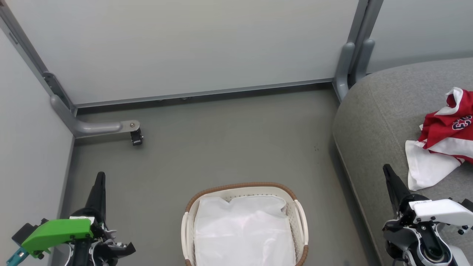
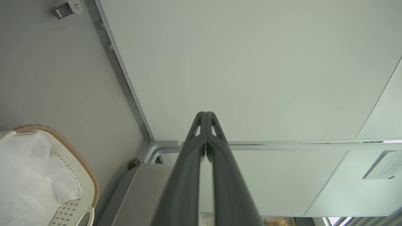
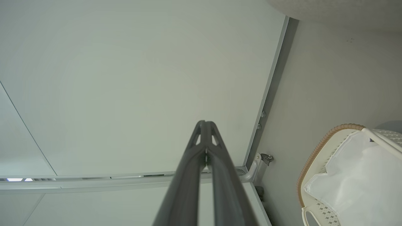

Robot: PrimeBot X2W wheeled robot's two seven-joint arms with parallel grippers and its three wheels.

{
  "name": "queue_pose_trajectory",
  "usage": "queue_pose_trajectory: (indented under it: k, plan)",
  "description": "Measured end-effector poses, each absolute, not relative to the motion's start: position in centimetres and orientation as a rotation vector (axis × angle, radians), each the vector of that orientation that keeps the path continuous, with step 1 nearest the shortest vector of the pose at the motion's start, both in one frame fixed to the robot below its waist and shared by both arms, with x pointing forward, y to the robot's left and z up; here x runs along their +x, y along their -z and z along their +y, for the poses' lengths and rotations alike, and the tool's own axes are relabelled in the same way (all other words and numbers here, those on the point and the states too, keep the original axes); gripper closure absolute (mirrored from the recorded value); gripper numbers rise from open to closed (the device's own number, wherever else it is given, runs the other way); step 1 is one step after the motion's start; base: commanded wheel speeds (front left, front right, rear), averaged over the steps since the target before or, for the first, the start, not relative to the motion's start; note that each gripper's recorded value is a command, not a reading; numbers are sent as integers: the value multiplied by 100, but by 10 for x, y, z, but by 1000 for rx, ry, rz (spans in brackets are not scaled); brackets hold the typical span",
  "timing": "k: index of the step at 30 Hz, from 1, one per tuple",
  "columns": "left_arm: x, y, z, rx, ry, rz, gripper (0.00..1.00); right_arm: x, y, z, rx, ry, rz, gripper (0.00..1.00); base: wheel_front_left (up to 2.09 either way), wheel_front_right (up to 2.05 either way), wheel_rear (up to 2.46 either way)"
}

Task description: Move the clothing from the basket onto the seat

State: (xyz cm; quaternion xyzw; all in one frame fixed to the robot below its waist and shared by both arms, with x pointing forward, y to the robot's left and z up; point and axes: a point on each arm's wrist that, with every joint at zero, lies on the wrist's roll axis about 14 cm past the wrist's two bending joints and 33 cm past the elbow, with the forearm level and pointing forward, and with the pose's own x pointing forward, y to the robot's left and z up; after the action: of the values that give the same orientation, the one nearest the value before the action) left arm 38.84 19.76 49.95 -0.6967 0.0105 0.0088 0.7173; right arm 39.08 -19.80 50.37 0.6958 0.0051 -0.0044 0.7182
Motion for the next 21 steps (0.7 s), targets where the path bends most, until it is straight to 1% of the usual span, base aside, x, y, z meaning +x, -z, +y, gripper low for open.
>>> queue_pose_trajectory:
  k: [6, 21]
  plan:
    - [388, -504, 199, -1574, -6, 11, 100, 390, -508, -199, 1575, -2, 1, 100, 0, 0, 0]
    - [388, -505, 199, -1575, -7, 9, 100, 390, -508, -199, 1576, -1, 0, 100, 0, 0, 0]
